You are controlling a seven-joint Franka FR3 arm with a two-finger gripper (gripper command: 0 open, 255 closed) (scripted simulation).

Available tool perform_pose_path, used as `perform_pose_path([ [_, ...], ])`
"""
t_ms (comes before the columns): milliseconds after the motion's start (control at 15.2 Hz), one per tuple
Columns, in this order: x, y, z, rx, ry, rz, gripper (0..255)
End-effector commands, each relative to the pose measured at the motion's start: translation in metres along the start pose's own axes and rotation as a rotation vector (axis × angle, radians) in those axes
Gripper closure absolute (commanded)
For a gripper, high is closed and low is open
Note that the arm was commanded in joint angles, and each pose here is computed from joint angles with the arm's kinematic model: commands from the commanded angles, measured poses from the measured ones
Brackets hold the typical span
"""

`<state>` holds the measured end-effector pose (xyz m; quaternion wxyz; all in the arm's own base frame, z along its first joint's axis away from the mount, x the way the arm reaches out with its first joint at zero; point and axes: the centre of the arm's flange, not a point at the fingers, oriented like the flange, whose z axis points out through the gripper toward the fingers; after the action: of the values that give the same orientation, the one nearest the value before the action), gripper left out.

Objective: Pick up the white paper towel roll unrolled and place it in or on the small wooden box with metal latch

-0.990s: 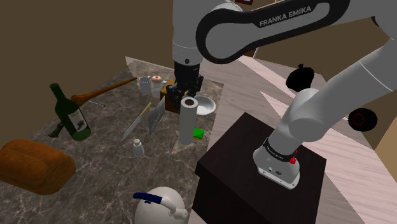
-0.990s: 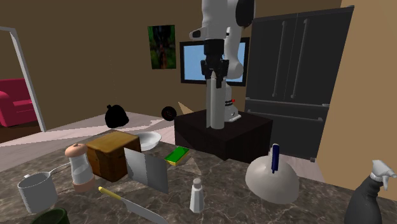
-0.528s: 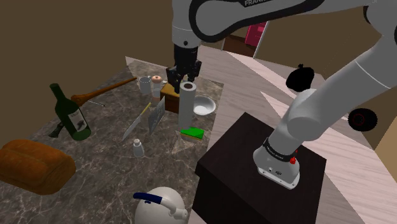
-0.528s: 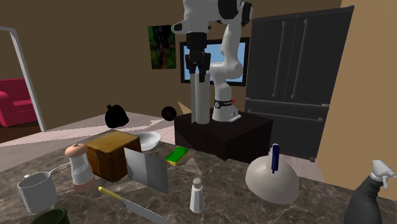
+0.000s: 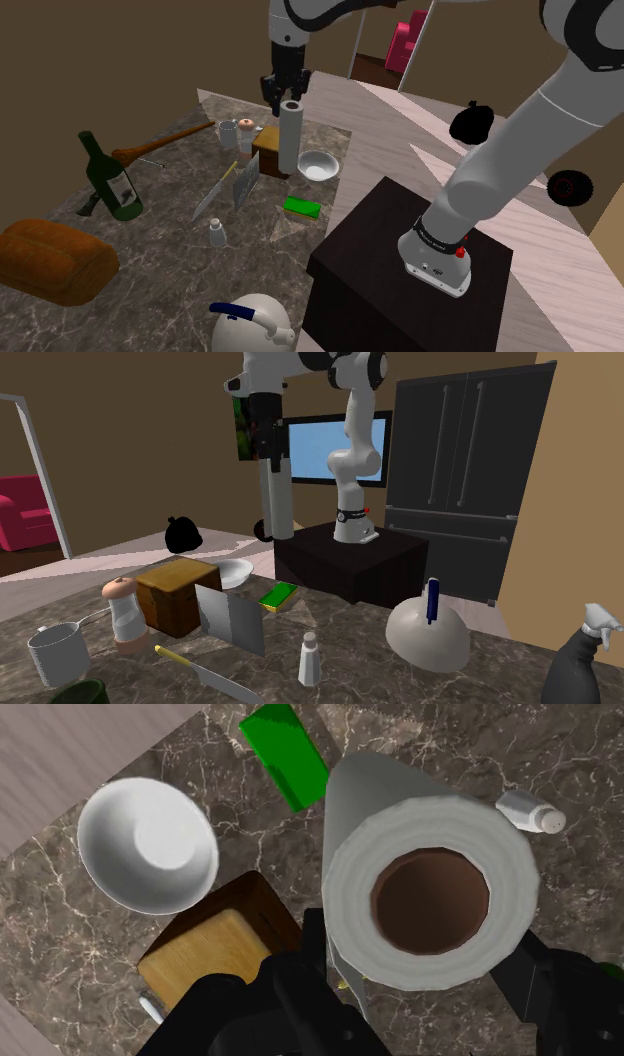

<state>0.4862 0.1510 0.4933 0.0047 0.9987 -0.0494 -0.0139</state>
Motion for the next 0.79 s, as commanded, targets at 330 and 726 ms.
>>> perform_pose_path([
  [330,0.074,0.056,-0.016,-0.001,0.000,0.000,255],
  [726,0.136,0.102,-0.031,-0.001,0.000,0.000,255],
])
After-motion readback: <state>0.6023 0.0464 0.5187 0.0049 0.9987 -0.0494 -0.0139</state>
